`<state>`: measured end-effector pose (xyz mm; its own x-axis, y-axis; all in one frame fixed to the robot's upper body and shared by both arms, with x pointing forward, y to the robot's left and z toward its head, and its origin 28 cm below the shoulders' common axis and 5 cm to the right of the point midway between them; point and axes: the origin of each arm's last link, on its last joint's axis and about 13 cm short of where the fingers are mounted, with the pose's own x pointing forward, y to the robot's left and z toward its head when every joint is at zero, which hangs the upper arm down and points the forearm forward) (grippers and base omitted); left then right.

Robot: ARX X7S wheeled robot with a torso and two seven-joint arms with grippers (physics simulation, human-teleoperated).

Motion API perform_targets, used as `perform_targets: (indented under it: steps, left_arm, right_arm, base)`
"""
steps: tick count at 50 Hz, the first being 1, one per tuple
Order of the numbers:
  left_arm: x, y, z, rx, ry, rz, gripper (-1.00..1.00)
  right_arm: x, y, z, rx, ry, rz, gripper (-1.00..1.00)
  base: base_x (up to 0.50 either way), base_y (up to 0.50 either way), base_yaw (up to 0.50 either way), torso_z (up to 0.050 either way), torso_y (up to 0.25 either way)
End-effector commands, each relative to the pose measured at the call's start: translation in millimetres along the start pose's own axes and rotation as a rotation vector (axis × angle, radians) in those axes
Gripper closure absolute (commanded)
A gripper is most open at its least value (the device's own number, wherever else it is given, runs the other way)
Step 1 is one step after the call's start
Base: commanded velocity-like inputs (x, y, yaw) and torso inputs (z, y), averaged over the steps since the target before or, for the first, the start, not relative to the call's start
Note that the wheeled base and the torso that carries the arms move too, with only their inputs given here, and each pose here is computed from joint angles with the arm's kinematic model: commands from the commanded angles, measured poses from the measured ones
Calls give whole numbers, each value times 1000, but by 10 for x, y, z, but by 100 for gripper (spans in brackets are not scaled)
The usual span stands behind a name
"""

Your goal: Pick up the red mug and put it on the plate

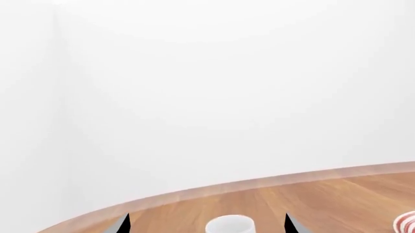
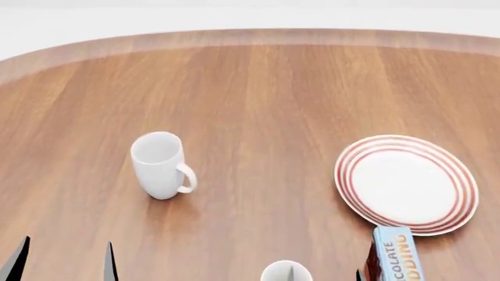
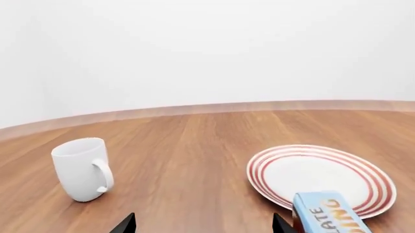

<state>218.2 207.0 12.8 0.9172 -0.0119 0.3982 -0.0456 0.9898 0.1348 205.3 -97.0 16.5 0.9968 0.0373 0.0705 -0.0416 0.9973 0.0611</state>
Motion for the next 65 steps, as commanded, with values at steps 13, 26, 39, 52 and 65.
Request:
perform_targets:
  steps: [13,26,39,52,65]
  left_arm:
    - [0,0,0,2,-3,0,-100]
    - [0,0,0,2,-4,2,-100]
    - [1,0,0,3,-5,0,-100]
    - [1,0,0,3,-6,0,-100]
    - [1,0,0,4,-6,0,-100]
  right_arm:
    - [-3,-3,-5,2,-1,-1,-100]
    - [-6,0,-4,-1,5,3,-100]
    - [-3,0,-4,4,2,4,-100]
    - [-6,-2,-1,7,-5,4,-100]
    - [-5,-3,-4,8,-5,4,-100]
  base:
    - [194,0,0,0,0]
    - [144,0,0,0,0]
    - [13,0,0,0,0]
    - [74,0,0,0,0]
    - [218,0,0,0,0]
